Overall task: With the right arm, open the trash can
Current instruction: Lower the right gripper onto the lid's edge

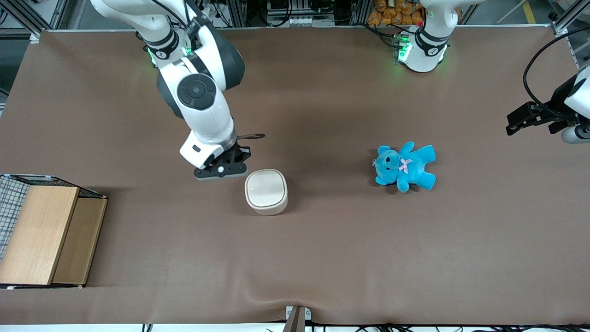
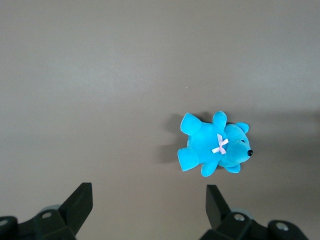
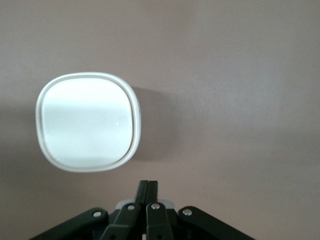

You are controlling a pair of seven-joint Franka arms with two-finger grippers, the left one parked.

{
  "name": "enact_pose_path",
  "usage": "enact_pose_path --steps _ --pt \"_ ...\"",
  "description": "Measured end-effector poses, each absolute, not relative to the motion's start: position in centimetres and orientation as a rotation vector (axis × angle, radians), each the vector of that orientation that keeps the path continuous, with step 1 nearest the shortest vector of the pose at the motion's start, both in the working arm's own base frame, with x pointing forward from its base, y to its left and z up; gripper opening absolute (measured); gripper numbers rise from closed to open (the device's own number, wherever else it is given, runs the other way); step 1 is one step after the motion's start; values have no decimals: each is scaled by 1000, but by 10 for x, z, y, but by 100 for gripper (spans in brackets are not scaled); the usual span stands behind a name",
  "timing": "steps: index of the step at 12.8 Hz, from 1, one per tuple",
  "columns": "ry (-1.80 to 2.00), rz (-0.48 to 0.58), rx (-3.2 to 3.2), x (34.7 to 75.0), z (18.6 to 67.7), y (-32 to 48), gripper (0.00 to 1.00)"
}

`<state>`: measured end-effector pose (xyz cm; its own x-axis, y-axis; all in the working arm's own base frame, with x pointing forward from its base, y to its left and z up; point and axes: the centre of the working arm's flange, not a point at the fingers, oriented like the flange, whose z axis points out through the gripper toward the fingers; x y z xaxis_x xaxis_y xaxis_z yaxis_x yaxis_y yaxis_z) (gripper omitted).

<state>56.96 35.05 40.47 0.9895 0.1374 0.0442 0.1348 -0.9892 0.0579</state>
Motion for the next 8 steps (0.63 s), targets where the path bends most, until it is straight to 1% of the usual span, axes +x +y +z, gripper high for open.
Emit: enact_pose_path --steps 8 --pt "353 119 3053 606 371 376 1"
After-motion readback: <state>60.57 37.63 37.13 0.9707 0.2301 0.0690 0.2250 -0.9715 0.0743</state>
